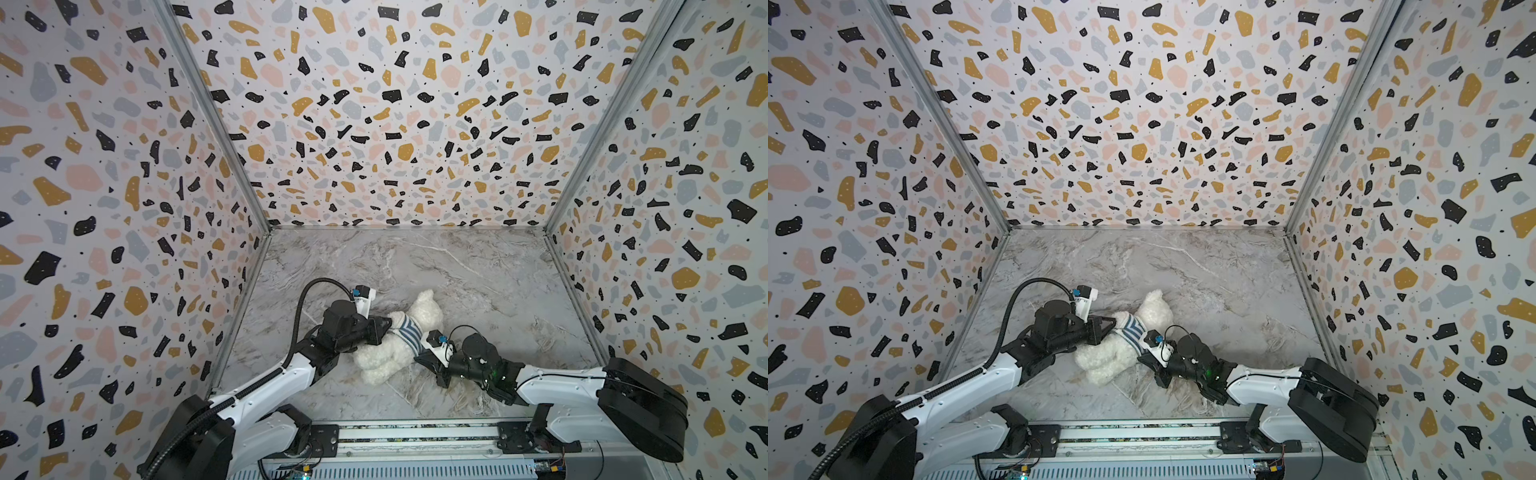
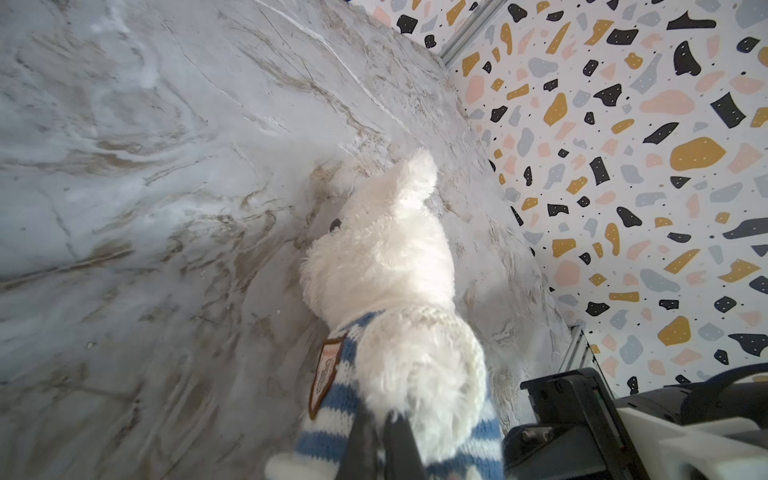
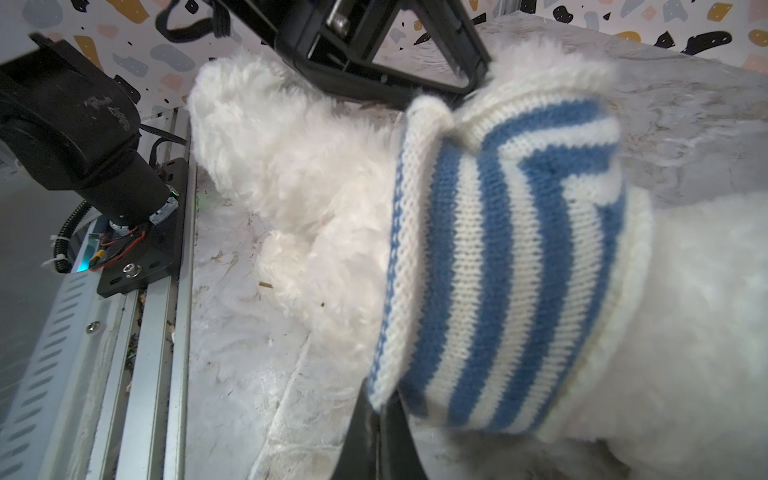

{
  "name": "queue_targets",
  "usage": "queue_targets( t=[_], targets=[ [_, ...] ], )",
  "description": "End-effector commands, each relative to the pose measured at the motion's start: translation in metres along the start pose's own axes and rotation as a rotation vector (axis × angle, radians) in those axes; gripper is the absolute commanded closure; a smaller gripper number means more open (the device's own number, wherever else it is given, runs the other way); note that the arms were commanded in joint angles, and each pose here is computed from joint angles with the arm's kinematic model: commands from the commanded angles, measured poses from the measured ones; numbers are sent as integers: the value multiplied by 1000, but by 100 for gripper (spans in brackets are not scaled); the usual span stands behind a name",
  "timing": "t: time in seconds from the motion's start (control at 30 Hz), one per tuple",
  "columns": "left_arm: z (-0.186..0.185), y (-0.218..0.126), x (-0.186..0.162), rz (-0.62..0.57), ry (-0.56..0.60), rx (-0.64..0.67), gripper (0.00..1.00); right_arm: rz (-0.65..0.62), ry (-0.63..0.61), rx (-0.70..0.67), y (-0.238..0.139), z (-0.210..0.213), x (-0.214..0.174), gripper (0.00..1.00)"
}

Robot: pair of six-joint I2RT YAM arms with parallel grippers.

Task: Dress the teddy bear

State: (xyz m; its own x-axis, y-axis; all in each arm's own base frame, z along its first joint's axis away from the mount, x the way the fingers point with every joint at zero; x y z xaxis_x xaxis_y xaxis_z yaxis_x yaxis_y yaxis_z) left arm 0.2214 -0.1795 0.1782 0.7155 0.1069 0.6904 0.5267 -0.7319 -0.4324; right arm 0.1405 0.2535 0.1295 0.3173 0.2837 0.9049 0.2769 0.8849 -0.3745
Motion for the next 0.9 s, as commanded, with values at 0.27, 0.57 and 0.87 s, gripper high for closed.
queue_targets(
  t=[0.27,0.57,0.87],
  targets=[
    [-9,-18,19,-101,31,21,100,-59,66,-100,-5,-10,27,70],
    [-1,-35,20,-83,62,94,100,-189,138,-247,-36,-21,48,51],
    [0,-61,31,-99,87,211,100,-308,221,-355,-68,-36,49,42]
  ],
)
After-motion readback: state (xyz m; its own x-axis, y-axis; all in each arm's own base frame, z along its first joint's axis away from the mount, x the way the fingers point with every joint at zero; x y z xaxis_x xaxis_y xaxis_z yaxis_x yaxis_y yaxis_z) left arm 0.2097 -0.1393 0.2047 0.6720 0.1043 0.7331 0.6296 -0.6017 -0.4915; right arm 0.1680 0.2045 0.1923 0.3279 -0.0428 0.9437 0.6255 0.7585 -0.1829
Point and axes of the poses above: each gripper's point midway between its finger pads, its own y axis out along the fingers, its own z axis along the line the jaws close on, x = y × z, the point moved 7 cm from there along -y, back along the fingers, and after that the axes turned 5 degrees about y, right-handed, at the moved point
